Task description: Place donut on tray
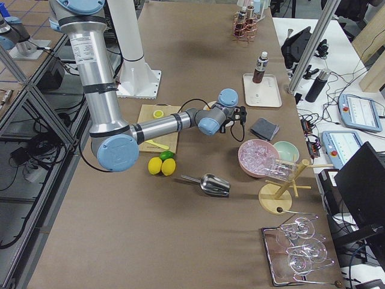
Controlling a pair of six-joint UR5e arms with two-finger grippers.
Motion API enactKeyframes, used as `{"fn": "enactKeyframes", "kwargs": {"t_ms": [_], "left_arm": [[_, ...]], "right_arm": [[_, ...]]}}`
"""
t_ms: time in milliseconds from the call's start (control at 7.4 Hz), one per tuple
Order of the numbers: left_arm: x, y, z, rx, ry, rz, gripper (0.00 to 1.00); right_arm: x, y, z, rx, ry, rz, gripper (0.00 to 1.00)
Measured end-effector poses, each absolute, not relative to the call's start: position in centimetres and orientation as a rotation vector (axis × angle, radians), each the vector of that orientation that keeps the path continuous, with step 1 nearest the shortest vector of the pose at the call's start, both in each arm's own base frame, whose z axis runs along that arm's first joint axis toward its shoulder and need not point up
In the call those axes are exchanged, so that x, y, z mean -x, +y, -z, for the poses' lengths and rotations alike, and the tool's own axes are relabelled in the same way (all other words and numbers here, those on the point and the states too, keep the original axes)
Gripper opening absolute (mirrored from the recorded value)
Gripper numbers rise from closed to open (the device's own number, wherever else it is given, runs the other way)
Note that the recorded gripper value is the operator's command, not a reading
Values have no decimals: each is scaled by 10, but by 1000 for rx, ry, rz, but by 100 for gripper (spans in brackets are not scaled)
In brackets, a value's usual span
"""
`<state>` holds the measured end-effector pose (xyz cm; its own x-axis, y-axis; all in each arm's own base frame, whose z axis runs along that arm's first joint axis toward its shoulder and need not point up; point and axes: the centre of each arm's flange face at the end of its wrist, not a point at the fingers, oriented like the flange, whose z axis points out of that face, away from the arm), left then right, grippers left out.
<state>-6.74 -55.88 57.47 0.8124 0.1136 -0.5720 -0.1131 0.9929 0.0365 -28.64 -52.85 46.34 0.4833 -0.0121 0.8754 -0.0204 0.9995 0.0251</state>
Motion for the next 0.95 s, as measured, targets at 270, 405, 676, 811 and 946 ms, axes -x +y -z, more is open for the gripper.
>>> {"fn": "enactKeyframes", "kwargs": {"t_ms": [270, 405, 676, 811, 946], "left_arm": [[67, -560, -575, 0, 611, -121, 98], [67, -561, -575, 1, 611, -121, 98], [67, -562, -576, 3, 611, -121, 98], [67, -563, -576, 3, 611, -121, 98], [67, -564, -575, 2, 611, -121, 98]], "right_arm": [[309, -561, -426, -51, -1096, -8, 0], [319, -576, -408, -56, -1109, -13, 0], [343, -610, -380, -54, -1117, -23, 0], [355, -627, -371, -52, -1114, -28, 0], [363, -643, -363, -50, -1108, -35, 0]]}}
